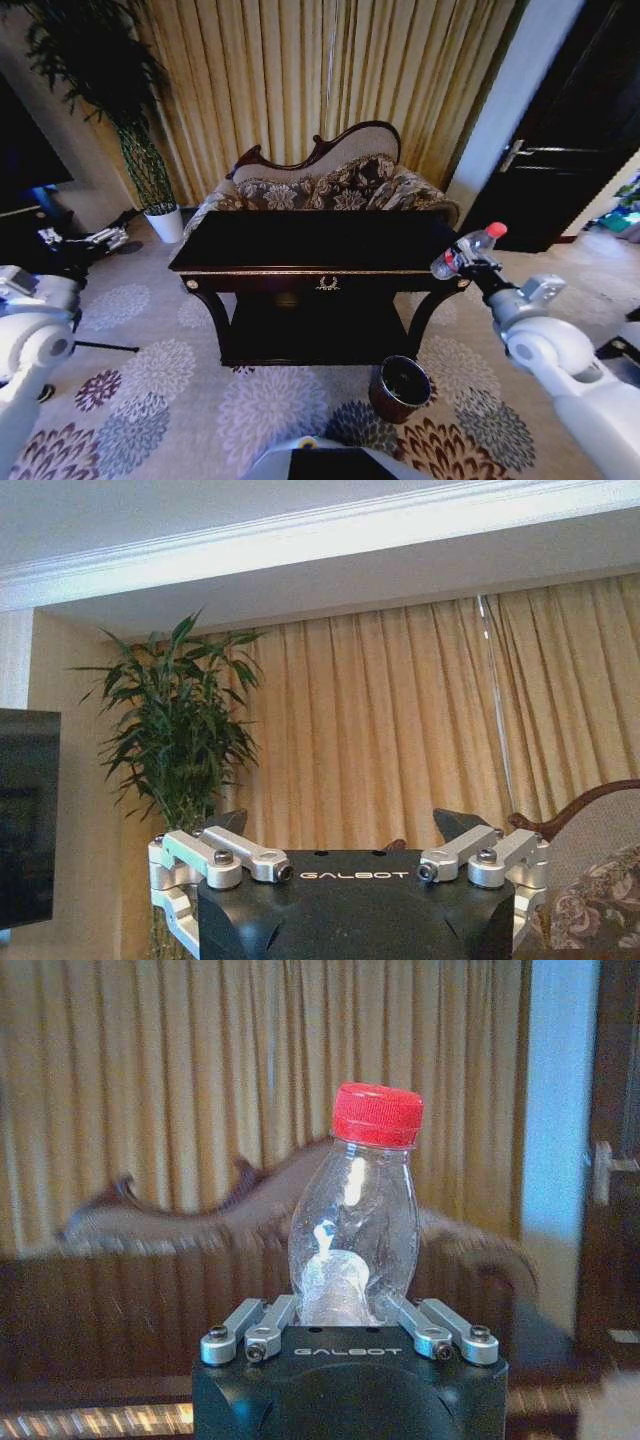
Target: Move to the front of the table and place the trash on the table into the trash bin.
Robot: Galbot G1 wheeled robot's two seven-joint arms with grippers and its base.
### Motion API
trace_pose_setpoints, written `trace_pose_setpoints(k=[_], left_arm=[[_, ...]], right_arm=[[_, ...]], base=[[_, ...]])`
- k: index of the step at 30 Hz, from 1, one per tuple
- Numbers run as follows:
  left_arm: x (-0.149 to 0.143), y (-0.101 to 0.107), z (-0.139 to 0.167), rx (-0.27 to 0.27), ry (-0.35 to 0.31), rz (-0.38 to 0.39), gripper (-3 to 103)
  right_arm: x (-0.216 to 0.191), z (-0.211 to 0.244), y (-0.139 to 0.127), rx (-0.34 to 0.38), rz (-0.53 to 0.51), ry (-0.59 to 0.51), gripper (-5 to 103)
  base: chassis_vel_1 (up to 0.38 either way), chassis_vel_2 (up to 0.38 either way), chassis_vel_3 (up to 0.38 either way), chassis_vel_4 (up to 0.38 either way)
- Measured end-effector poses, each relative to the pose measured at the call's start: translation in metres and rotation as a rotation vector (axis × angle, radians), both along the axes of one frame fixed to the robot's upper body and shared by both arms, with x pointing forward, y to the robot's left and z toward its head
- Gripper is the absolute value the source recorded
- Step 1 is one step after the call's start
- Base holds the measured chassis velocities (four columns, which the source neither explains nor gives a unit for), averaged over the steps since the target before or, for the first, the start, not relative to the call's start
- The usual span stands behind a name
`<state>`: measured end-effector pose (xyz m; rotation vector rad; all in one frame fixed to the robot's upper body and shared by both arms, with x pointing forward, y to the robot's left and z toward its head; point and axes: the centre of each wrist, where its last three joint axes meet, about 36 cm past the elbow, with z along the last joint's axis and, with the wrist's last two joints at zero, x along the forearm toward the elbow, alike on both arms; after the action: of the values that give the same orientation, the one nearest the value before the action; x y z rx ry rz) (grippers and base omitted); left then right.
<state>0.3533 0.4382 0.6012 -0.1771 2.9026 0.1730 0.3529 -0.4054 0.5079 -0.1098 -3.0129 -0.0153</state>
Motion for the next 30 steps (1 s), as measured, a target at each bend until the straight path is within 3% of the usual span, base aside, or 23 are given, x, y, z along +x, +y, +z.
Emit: trace_pose_setpoints(k=[10,21,30], left_arm=[[-0.002,-0.001,0.001,-0.004,-0.005,0.007,100],[-0.006,-0.002,-0.004,-0.007,0.007,0.015,100],[-0.011,-0.002,-0.003,-0.007,0.003,0.021,100]], right_arm=[[-0.015,-0.087,-0.004,0.010,-0.076,0.160,26],[0.001,-0.189,0.001,-0.023,-0.135,0.299,26],[0.001,-0.235,-0.017,-0.040,-0.207,0.376,26]], base=[[0.000,0.000,0.000,0.000],[0.000,0.000,0.000,0.000],[0.000,0.000,0.000,0.000]])
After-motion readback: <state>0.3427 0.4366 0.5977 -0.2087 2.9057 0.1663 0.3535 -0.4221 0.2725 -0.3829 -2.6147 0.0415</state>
